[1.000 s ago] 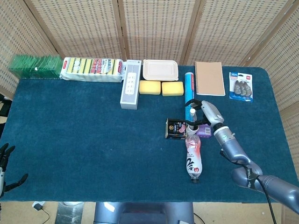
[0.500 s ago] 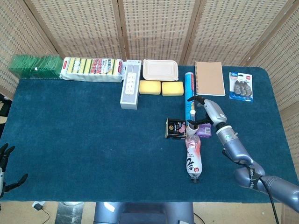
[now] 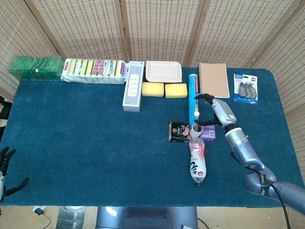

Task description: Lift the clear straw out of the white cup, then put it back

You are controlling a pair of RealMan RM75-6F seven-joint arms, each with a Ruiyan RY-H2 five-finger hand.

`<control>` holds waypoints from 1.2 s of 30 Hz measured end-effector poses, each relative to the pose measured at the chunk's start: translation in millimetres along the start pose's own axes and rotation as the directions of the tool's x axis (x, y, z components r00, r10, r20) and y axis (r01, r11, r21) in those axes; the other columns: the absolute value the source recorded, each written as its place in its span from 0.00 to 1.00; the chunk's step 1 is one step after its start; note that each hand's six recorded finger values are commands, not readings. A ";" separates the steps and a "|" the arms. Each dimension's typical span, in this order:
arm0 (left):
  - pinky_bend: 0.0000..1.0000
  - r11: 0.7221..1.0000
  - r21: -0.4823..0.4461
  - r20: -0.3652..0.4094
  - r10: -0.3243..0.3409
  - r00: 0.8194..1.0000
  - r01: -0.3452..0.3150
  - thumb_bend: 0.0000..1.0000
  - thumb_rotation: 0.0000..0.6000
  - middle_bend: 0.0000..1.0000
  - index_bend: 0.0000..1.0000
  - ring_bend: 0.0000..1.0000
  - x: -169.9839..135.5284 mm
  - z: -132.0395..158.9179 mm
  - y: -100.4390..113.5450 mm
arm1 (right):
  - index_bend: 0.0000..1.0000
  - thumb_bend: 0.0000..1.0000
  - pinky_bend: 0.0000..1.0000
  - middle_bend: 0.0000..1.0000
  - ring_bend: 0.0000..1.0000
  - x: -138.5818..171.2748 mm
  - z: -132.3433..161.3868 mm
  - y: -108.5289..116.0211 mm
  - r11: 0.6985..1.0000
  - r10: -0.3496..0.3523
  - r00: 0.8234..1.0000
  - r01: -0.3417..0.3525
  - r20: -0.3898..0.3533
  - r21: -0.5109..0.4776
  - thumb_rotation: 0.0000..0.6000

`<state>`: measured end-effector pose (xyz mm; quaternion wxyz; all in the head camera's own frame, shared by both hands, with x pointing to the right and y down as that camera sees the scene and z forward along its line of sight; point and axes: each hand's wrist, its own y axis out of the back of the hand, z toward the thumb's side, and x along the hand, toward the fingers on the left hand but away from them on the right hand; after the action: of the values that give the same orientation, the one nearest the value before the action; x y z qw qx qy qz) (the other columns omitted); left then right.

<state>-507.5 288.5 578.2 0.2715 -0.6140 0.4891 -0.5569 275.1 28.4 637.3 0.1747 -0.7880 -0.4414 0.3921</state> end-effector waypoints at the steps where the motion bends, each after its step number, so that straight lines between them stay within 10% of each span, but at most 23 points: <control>1: 0.15 1.000 0.001 0.004 -0.001 1.000 0.001 0.19 1.00 0.00 0.07 0.00 0.5 0.6 0.1 | 0.23 0.23 0.23 0.21 0.19 1.8 0.7 2.0 1.000 -0.002 1.000 0.002 -0.002 0.004 1.00; 17: 0.15 0.999 0.026 0.089 -0.028 0.996 0.026 0.19 1.00 0.00 0.07 0.00 17.4 14.8 3.3 | 0.18 0.19 0.18 0.19 0.15 60.2 -19.7 29.8 0.989 0.033 0.997 -0.043 0.072 0.141 1.00; 36: 0.15 0.999 0.045 0.130 -0.017 0.991 0.011 0.19 1.00 0.00 0.07 0.00 12.9 23.8 5.8 | 0.17 0.15 0.14 0.18 0.13 247.3 -54.5 7.5 0.881 -0.132 0.985 0.066 0.109 0.469 1.00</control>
<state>-487.9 269.6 573.0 0.3126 -0.6463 0.4535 -0.5282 396.3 234.0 552.3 0.3467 -0.6708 -0.3856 0.5303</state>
